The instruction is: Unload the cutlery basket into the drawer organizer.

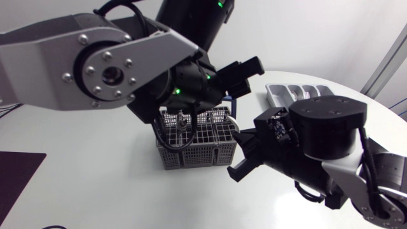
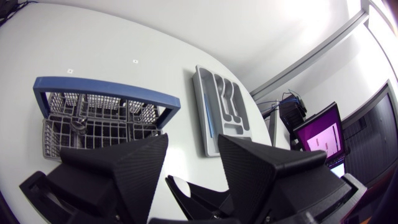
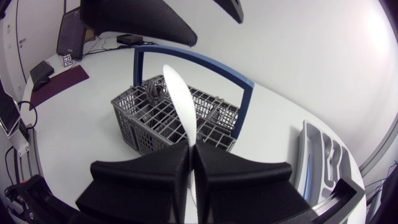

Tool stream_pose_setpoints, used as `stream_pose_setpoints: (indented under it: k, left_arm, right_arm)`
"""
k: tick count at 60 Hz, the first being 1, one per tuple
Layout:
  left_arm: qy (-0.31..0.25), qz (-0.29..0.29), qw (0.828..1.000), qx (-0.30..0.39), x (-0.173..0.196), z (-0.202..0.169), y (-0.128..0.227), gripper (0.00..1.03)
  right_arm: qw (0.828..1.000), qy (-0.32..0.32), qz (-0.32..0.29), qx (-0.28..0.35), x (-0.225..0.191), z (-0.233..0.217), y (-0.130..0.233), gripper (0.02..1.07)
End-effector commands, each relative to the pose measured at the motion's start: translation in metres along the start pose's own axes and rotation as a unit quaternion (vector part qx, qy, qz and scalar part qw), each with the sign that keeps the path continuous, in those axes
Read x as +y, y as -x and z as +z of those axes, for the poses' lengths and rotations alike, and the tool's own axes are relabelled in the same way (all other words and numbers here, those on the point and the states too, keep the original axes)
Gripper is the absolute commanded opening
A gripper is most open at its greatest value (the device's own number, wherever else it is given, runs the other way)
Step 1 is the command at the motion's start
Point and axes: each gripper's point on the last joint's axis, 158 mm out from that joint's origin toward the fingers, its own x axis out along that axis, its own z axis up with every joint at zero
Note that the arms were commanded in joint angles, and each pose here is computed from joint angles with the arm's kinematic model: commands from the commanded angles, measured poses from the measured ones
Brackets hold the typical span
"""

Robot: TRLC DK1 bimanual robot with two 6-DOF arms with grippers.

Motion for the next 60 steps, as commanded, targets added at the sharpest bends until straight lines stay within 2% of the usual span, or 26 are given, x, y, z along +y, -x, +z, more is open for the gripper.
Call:
stream_pose_setpoints:
  k: [1,15,16,20,22,37,46,60]
  left_arm:
    - [0.000,-0.016,1.000,-0.025,-0.007,0.026,0.014,0.65]
    - [-0.050,0.019,0.998,-0.015,0.033,0.043,0.020,0.66]
    - [-0.053,0.018,0.998,-0.013,0.035,0.043,0.021,0.68]
    - [-0.069,0.023,0.997,0.016,0.047,0.038,0.024,0.87]
    - [-0.071,0.022,0.997,0.025,0.052,0.038,0.026,0.89]
    - [-0.113,0.043,0.992,0.041,0.090,0.031,0.029,0.92]
    - [-0.147,0.058,0.986,0.057,0.108,0.020,0.026,0.97]
    - [-0.187,0.070,0.977,0.077,0.129,0.004,0.024,0.98]
  right_arm:
    - [1.000,0.000,0.001,0.011,-0.003,-0.012,0.004,0.08]
    - [0.999,-0.029,0.015,0.026,-0.039,-0.019,0.019,0.08]
    - [0.999,-0.031,0.017,0.028,-0.041,-0.020,0.020,0.08]
    - [0.998,-0.033,0.025,0.039,-0.053,-0.025,0.025,0.08]
    - [0.998,-0.033,0.029,0.045,-0.059,-0.027,0.028,0.08]
    - [0.996,-0.015,0.033,0.081,-0.111,-0.041,0.046,0.08]
    - [0.993,0.041,0.031,0.102,-0.141,-0.053,0.050,0.08]
    - [0.976,0.154,0.008,0.152,-0.204,-0.087,0.050,0.08]
